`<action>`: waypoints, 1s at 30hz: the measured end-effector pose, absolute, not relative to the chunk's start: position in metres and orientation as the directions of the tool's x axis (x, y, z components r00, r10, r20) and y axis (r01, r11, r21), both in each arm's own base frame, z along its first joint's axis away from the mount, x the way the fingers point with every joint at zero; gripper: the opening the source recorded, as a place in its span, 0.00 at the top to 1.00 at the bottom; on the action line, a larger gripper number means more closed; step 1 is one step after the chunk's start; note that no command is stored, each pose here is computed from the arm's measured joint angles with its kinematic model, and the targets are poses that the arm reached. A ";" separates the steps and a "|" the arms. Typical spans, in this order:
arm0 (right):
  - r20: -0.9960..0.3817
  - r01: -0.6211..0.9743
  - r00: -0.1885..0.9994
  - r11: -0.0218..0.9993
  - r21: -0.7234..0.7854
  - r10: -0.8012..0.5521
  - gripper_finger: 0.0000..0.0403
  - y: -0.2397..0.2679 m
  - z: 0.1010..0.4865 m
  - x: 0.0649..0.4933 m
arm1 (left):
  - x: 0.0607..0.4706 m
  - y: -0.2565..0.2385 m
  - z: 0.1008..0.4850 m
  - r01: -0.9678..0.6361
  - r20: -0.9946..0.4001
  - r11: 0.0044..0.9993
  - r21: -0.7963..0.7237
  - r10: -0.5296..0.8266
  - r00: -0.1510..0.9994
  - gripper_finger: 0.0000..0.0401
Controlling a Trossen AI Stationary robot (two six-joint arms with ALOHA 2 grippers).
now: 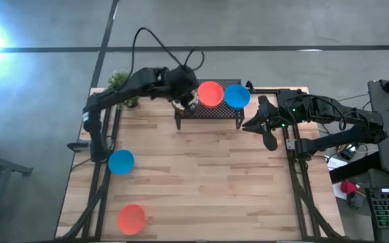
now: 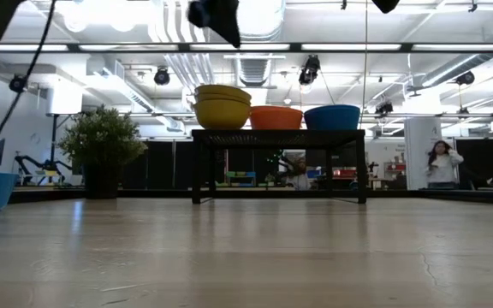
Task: Pick & Place Mini bowls
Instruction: Stack the blue bowl on the blue bowl on the shelf
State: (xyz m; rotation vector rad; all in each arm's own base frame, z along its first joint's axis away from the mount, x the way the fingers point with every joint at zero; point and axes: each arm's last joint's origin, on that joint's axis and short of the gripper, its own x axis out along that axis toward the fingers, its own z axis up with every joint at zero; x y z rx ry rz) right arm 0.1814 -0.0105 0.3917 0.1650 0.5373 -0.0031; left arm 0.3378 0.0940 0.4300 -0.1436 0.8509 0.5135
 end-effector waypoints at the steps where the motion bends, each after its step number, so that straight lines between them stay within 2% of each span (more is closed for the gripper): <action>1: -0.510 0.046 0.859 0.987 0.156 0.040 0.86 -0.011 0.392 0.181 | 0.333 0.087 0.432 -0.500 -0.757 0.862 0.083 0.381 0.531 1.00; 8: -0.511 0.047 0.859 0.986 0.157 0.041 0.86 -0.011 0.392 0.181 | 0.304 0.039 0.435 -0.602 -0.779 0.790 0.115 0.448 0.439 1.00; 19: -0.511 0.047 0.859 0.986 0.159 0.041 0.86 -0.011 0.392 0.181 | 0.272 -0.009 0.403 -0.676 -0.850 0.737 0.002 0.357 0.387 1.00; 30: -0.510 0.046 0.859 0.987 0.156 0.041 0.86 -0.011 0.392 0.181 | 0.229 -0.029 0.385 -0.743 -0.894 0.658 -0.126 0.249 0.372 1.00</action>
